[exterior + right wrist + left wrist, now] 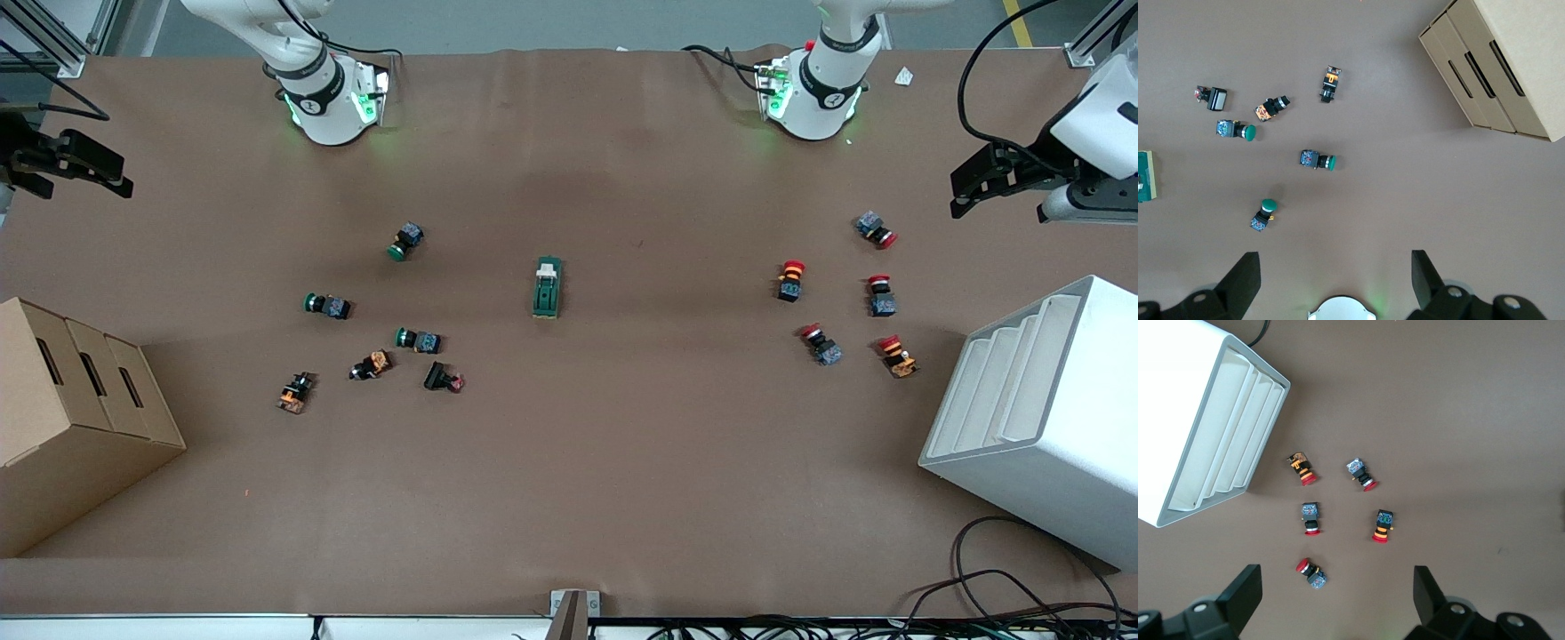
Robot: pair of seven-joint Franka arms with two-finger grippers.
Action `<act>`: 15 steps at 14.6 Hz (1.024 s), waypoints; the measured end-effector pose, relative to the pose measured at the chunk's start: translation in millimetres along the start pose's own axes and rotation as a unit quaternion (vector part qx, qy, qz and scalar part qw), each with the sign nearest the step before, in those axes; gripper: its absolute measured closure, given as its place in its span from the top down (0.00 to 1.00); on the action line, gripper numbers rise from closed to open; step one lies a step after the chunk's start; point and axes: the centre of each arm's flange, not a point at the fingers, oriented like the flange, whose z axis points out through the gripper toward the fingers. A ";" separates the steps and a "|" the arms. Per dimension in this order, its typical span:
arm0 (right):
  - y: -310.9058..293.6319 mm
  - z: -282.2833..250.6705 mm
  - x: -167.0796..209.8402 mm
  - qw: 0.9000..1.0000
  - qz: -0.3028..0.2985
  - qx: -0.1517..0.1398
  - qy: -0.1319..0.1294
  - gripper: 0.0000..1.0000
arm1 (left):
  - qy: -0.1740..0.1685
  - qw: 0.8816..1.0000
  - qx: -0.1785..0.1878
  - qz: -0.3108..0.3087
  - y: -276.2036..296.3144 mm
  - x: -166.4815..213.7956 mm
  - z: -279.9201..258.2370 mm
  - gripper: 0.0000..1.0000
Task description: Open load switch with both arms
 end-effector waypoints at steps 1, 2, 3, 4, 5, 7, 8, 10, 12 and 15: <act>-0.2 0.0 -0.1 1.000 0.002 0.001 0.000 1.00 | -0.001 1.000 0.000 0.002 1.9 -0.1 0.7 1.00; -0.4 0.0 -0.2 1.000 0.005 0.001 0.000 1.00 | -0.002 1.000 0.000 0.003 3.3 -0.2 1.1 1.00; -0.4 0.0 -0.2 1.000 0.007 0.002 0.000 1.00 | -0.002 1.000 0.000 0.004 3.9 -0.4 1.0 1.00; -0.5 -0.1 -0.3 1.000 0.008 0.002 0.000 1.00 | -0.001 1.000 0.000 0.004 3.9 -0.8 0.4 1.00; -0.5 -0.1 -0.3 1.000 0.009 0.002 0.000 1.00 | -0.001 1.000 0.000 0.003 3.9 -1.3 0.0 1.00; -0.6 -0.2 -0.2 1.000 0.009 0.002 0.000 1.00 | -0.002 1.000 -0.004 0.003 4.6 -2.5 0.3 1.00; -0.7 -0.2 -0.2 1.000 0.009 0.003 0.000 1.00 | -0.002 1.000 -0.009 0.003 5.0 -2.8 0.5 1.00; -0.8 -0.2 -0.1 1.000 0.009 0.003 0.000 1.00 | -0.002 1.000 -0.011 0.001 3.4 -2.9 0.2 1.00; -0.9 -0.2 -0.1 1.000 0.009 0.004 0.000 1.00 | -0.002 1.000 -0.011 -0.001 0.6 -3.0 0.0 1.00; -0.9 -0.2 -0.1 1.000 0.009 0.004 0.000 1.00 | -0.002 1.000 -0.011 -0.004 -1.8 -3.0 0.1 1.00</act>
